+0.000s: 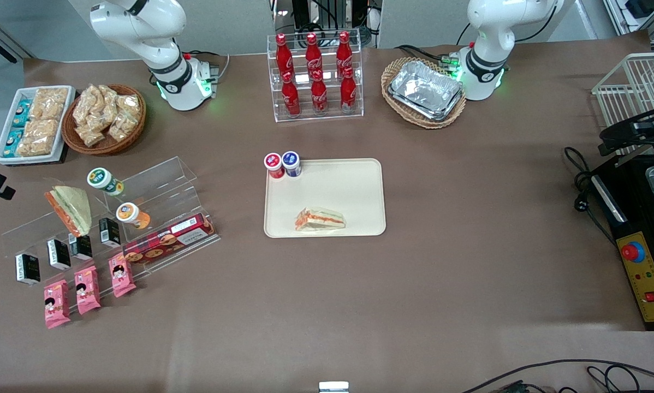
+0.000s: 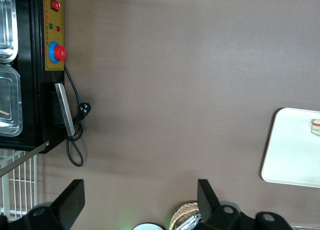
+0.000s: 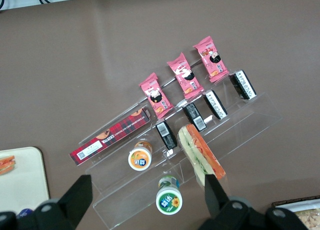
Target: Place sandwich on tray
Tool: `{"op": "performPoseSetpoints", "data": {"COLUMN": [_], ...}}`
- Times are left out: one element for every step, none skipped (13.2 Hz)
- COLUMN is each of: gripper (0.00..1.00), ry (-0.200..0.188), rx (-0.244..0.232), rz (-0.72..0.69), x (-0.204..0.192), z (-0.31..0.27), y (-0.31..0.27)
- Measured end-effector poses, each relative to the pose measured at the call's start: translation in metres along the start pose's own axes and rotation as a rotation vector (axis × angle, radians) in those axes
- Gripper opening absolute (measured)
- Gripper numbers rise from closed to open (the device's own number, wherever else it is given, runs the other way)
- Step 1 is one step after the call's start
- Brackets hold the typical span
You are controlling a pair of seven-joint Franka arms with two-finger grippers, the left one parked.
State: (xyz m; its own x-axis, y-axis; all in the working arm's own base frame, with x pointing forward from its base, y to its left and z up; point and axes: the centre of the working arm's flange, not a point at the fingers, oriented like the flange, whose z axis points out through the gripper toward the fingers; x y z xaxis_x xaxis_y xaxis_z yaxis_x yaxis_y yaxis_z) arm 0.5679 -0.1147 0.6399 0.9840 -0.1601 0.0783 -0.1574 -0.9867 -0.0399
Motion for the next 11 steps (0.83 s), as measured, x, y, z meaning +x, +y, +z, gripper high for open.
{"op": "performPoseSetpoints", "data": {"gripper": [1.0,1.0,1.0,1.0,1.0,1.0,1.0,1.0,1.0,1.0,1.0], "ry": [-0.002,-0.003,-0.006,-0.008,-0.009,-0.009,-0.008,-0.008,-0.008,-0.008,-0.008], "rx": [0.0,0.0,0.001,0.001,0.002,0.002,0.002,0.002,0.002,0.002,0.002], "rz": [0.001,0.001,0.002,0.002,0.002,0.002,0.002,0.002,0.002,0.002,0.002], "x": [-0.0005,-0.001,-0.0016,-0.0023,-0.0027,-0.0029,-0.0031,-0.0032,-0.0032,-0.0032,-0.0033], "z": [-0.0002,-0.0005,-0.0008,-0.0013,-0.0018,-0.0022,-0.0025,-0.0026,-0.0026,-0.0026,-0.0027], "y": [0.0006,0.0009,0.001,0.001,0.001,0.001,0.0011,0.0011,0.0011,0.0011,0.0012]}}
